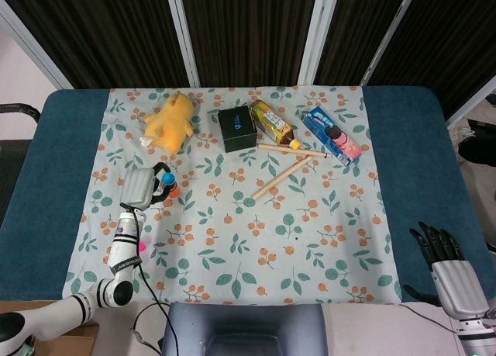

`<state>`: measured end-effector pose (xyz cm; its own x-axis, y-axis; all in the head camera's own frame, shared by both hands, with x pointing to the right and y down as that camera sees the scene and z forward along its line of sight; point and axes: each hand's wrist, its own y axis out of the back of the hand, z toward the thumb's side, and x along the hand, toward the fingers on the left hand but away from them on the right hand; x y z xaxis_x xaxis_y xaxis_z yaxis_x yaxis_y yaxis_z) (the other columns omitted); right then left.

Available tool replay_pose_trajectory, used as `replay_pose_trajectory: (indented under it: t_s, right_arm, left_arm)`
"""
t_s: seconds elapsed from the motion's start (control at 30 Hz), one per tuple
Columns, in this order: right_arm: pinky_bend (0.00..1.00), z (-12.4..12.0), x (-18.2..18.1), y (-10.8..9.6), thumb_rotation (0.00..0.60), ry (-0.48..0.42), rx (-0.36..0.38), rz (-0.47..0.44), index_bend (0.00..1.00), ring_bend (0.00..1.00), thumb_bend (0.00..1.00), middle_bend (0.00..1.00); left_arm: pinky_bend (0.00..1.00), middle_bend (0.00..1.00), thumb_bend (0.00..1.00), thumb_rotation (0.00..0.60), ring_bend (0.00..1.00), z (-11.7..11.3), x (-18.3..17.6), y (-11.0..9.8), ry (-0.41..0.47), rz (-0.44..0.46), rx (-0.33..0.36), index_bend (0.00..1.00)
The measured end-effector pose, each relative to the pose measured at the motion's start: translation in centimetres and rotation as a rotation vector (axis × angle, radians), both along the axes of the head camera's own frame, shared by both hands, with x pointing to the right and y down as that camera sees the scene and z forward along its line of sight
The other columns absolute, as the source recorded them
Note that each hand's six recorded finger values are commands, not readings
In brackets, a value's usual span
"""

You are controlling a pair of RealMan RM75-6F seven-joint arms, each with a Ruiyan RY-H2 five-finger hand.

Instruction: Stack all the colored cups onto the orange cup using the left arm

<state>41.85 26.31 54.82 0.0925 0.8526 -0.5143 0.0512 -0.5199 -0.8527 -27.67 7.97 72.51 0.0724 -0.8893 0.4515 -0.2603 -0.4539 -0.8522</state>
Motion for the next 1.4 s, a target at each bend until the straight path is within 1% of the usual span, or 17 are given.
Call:
replay_pose_trajectory:
  t_s: [0.3, 0.37, 0.43, 0.5, 0.53, 0.7, 0.8, 0.9, 1.0, 1.03, 1.13, 1.23, 1.33, 1.4]
  right_arm:
    - [0.0, 0.1, -0.1, 0.0, 0.6, 0.003, -0.001, -0.003, 0.0, 0.0, 0.11, 0.0]
    - [0.0, 0.2, -0.1, 0.1, 0.6, 0.004, -0.003, -0.004, 0.0, 0.0, 0.11, 0.0]
    - [0.0, 0.2, -0.2, 0.1, 0.6, 0.005, -0.005, -0.005, 0.0, 0.0, 0.11, 0.0]
    - [0.0, 0.3, -0.2, 0.1, 0.6, 0.005, -0.006, -0.007, 0.0, 0.0, 0.11, 0.0]
    - [0.0, 0.3, -0.2, 0.1, 0.6, 0.005, -0.005, -0.007, 0.0, 0.0, 0.11, 0.0]
    - [0.0, 0.4, -0.2, 0.1, 0.6, 0.008, -0.006, -0.009, 0.0, 0.0, 0.11, 0.0]
    - [0.0, 0.6, -0.4, 0.2, 0.6, 0.011, -0.014, -0.015, 0.0, 0.0, 0.11, 0.0]
    - [0.0, 0.7, -0.5, 0.2, 0.6, 0.012, -0.017, -0.018, 0.0, 0.0, 0.11, 0.0]
    - [0.0, 0.7, -0.5, 0.2, 0.6, 0.012, -0.014, -0.018, 0.0, 0.0, 0.11, 0.0]
    - [0.0, 0.7, -0.5, 0.2, 0.6, 0.013, -0.014, -0.019, 0.0, 0.0, 0.11, 0.0]
    - [0.0, 0.7, -0.5, 0.2, 0.6, 0.016, -0.011, -0.021, 0.0, 0.0, 0.11, 0.0]
    - [0.0, 0.8, -0.6, 0.2, 0.6, 0.017, -0.016, -0.025, 0.0, 0.0, 0.11, 0.0]
    - [0.0, 1.0, -0.8, 0.3, 0.6, 0.015, -0.023, -0.034, 0.0, 0.0, 0.11, 0.0]
    - [0.0, 0.9, -0.9, 0.4, 0.6, 0.013, -0.023, -0.037, 0.0, 0.0, 0.11, 0.0]
  left_arm:
    - [1.0, 1.0, 0.36, 0.6, 1.0, 0.6, -0.7, 0.8, 0.003, 0.003, -0.044, 0.55]
    - [1.0, 1.0, 0.37, 0.6, 1.0, 0.8, -0.7, 1.1, 0.006, 0.008, -0.058, 0.46]
    - [1.0, 1.0, 0.37, 0.6, 1.0, 0.9, -0.7, 1.4, 0.01, 0.011, -0.076, 0.19]
    - [1.0, 1.0, 0.37, 0.6, 1.0, 0.9, -0.6, 1.5, 0.011, 0.014, -0.088, 0.03]
    - [1.0, 1.0, 0.36, 0.6, 1.0, 0.8, -0.6, 1.6, 0.012, 0.015, -0.092, 0.0]
    - [1.0, 1.0, 0.36, 0.6, 1.0, 0.1, -0.5, 1.9, 0.035, 0.017, -0.108, 0.0]
    - [1.0, 1.0, 0.36, 0.6, 1.0, -0.8, -0.5, 2.4, 0.062, 0.024, -0.12, 0.0]
    - [1.0, 1.0, 0.35, 0.6, 1.0, -2.2, -0.7, 3.4, 0.1, 0.04, -0.135, 0.0]
    - [1.0, 1.0, 0.35, 0.6, 1.0, -4.1, -1.6, 4.9, 0.13, 0.07, -0.15, 0.02]
    - [1.0, 1.0, 0.35, 0.6, 1.0, -4.8, -2.3, 5.6, 0.133, 0.084, -0.154, 0.03]
    - [1.0, 1.0, 0.35, 0.6, 1.0, -6.2, -4.4, 7.8, 0.139, 0.105, -0.166, 0.06]
    - [1.0, 1.0, 0.35, 0.6, 1.0, -6.6, -6.1, 10.2, 0.165, 0.093, -0.193, 0.08]
    - [1.0, 1.0, 0.35, 0.6, 1.0, -6.5, -7.8, 12.5, 0.18, 0.075, -0.224, 0.09]
    - [1.0, 1.0, 0.35, 0.6, 1.0, -6.2, -8.7, 13.5, 0.176, 0.069, -0.235, 0.1]
